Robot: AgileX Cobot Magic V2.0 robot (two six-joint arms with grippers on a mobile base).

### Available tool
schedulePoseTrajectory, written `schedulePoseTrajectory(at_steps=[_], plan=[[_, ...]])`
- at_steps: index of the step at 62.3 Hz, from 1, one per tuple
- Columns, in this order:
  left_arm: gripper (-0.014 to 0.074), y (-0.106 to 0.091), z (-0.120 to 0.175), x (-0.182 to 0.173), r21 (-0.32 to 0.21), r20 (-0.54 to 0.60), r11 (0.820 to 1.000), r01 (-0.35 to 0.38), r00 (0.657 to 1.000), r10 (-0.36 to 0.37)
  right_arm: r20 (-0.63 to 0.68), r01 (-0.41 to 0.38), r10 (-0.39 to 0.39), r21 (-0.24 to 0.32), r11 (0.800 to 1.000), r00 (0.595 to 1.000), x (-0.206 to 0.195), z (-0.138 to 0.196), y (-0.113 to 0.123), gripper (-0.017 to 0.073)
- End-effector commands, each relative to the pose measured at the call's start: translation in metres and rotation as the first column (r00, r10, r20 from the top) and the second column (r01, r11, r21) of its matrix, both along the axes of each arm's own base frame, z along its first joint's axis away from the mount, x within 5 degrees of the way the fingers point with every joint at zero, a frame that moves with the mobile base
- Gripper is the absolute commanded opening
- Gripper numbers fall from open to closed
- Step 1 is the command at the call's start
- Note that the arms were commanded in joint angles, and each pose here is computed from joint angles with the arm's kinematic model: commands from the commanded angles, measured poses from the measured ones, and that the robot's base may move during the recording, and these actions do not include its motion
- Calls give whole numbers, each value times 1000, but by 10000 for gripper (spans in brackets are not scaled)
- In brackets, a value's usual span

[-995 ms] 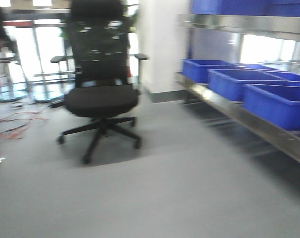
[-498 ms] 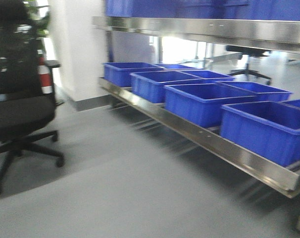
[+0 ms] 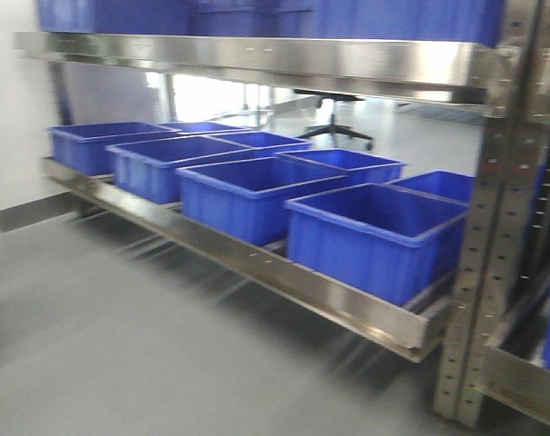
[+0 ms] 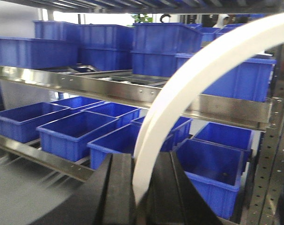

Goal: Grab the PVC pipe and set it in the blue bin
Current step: 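Drive up to the blue bins holding the pipe in both grippers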

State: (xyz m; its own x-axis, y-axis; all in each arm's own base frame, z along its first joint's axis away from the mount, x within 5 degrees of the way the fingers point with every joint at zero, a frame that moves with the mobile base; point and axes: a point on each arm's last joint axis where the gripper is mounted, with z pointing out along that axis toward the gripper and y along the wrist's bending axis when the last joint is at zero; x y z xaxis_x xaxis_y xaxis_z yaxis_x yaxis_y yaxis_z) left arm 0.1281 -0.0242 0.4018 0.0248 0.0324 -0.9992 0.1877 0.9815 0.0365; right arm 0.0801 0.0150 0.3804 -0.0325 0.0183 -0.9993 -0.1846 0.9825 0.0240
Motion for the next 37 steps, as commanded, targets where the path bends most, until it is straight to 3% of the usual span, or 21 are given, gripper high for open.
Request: schedulePoseTrajectory(at_steps=[1,37], plan=[[-111,0,3,-1,-6,34,1000,-1,999,1,31,10,-9,-14,1000,999,-1,3,-1,-161],[-111,0,3,-1,-6,34,1000,-1,999,1,31,10,-9,-14,1000,999,-1,3,-1,-161]])
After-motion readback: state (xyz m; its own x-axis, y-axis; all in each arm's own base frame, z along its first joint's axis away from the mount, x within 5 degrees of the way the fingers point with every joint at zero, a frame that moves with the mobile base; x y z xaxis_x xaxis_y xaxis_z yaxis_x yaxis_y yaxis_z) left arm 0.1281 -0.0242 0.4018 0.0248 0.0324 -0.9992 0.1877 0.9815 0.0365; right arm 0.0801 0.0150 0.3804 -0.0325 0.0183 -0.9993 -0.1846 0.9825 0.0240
